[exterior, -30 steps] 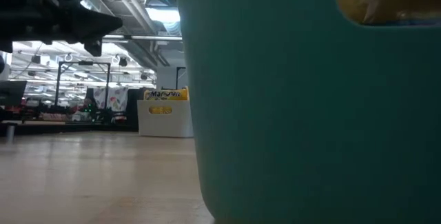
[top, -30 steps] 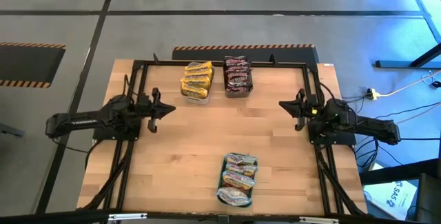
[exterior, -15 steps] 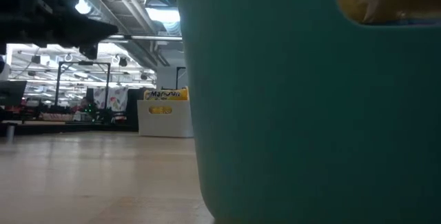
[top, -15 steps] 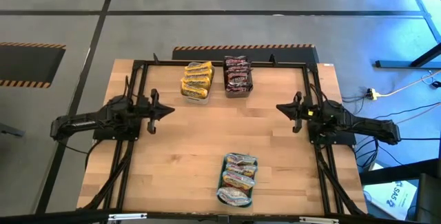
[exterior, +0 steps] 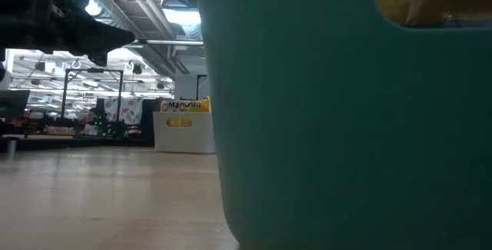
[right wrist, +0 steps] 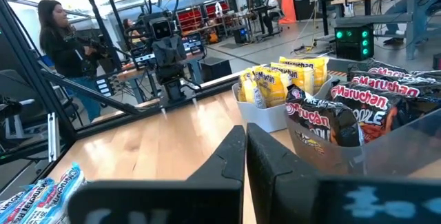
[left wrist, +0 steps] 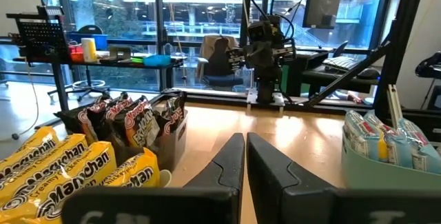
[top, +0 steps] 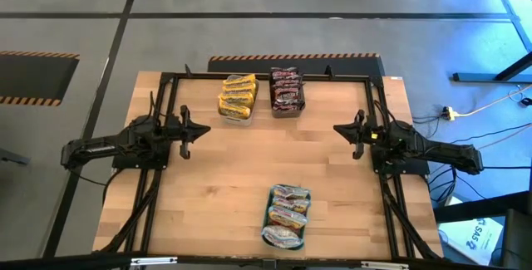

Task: Sort Maruchan noodles
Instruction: Return to Home Position

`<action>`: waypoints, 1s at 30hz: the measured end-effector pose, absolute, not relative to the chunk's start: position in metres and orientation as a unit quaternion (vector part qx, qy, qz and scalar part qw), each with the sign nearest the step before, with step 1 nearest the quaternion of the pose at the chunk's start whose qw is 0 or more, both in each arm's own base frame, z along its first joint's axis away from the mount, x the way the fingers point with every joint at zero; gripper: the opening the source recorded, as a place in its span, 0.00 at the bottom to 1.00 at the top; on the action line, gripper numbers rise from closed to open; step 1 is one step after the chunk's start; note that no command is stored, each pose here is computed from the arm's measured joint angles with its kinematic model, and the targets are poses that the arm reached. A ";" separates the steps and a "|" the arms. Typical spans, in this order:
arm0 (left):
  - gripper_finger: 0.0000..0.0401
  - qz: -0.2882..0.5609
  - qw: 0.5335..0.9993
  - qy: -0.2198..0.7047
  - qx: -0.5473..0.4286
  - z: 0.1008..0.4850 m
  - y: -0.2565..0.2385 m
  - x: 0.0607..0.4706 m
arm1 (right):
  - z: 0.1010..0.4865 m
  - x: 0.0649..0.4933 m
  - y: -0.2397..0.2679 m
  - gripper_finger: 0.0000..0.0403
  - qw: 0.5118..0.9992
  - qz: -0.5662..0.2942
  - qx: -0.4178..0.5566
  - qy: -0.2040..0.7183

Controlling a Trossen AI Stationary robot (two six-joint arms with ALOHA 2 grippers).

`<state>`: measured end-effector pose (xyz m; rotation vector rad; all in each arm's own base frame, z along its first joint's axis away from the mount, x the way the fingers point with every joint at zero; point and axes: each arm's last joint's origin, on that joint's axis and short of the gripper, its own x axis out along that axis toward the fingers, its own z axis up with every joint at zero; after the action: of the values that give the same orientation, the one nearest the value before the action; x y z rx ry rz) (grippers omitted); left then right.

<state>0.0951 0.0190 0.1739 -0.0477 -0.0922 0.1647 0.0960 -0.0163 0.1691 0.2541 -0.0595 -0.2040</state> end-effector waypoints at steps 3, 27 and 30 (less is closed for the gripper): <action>0.02 0.082 0.995 -0.046 -0.024 0.174 0.019 0.095 | 0.169 0.096 -0.016 0.00 0.986 -0.102 0.126 -0.030; 0.04 0.083 0.995 -0.046 -0.024 0.174 0.019 0.095 | 0.169 0.096 -0.016 0.00 0.986 -0.102 0.126 -0.029; 0.04 0.083 0.995 -0.046 -0.024 0.174 0.019 0.095 | 0.169 0.096 -0.016 0.00 0.986 -0.102 0.126 -0.029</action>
<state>0.0951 0.0190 0.1739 -0.0485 -0.0923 0.1655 0.0960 -0.0163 0.1689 0.2541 -0.0579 -0.2050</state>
